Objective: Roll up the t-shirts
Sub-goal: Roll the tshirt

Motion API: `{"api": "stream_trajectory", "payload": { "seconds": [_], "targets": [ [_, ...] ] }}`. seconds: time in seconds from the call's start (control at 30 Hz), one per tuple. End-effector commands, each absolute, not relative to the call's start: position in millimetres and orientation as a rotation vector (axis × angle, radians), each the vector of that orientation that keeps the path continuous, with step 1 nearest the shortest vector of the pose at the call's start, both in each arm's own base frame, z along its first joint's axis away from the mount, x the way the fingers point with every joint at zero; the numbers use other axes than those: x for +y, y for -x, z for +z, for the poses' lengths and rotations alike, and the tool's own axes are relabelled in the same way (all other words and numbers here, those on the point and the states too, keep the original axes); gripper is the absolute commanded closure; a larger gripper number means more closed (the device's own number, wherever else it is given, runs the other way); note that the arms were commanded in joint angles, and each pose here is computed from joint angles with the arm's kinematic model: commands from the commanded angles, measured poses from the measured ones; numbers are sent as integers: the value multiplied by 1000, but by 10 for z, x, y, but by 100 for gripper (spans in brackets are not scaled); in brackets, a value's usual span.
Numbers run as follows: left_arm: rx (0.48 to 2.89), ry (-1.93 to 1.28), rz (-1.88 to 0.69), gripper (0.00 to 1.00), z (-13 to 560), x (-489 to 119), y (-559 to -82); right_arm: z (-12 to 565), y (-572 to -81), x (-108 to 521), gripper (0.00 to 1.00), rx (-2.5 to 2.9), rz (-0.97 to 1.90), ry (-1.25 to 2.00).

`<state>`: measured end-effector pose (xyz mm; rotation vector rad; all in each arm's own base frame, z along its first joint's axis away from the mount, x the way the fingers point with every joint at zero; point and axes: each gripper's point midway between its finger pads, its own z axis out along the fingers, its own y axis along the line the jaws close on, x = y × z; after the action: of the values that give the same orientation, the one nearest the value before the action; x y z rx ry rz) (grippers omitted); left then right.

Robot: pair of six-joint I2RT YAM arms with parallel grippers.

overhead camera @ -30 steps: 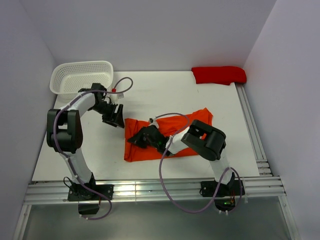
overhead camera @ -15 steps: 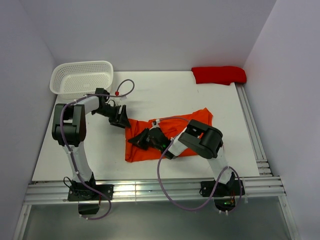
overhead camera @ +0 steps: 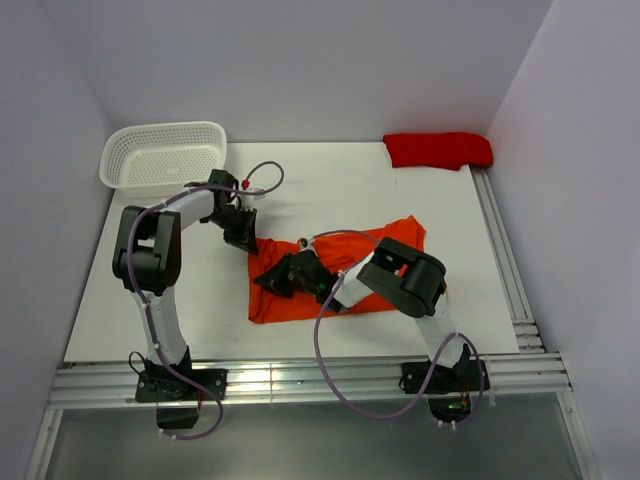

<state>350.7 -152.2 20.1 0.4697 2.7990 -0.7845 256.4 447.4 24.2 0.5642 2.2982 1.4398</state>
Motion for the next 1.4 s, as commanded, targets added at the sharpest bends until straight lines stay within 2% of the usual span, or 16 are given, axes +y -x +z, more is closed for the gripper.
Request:
{"api": "stream_trajectory", "payload": {
  "seconds": [0.0,0.07,0.17,0.4,0.63,0.8,0.93,1.13,1.37],
  "targets": [
    [2790,-492,-419,100,351,-1279,-3712,265,-2582,4393,78,2364,1266,-492],
    [2794,-491,-318,100,405,-1197,-3745,287,-2590,4333,70,2375,1172,-478],
    [2798,-496,-233,100,494,-1135,-3766,326,-2566,4274,64,2403,1039,-437],
    [2828,-534,-109,100,526,-1087,-3709,508,-2455,4280,56,2434,825,-307],
    [2846,-558,-58,100,507,-1180,-3684,940,-2502,4382,57,2340,659,-206],
    [2846,-580,-55,100,505,-1282,-3671,1043,-2522,4451,66,2323,572,-140],
    [2848,-587,-59,100,506,-1343,-3668,1141,-2542,4662,73,2298,612,-83],
    [2849,-594,-62,100,518,-1393,-3656,1029,-2581,4943,73,2313,610,-2],
    [2851,-592,-19,100,517,-1353,-3676,731,-2618,4893,74,2366,468,-6]
  ]
}}
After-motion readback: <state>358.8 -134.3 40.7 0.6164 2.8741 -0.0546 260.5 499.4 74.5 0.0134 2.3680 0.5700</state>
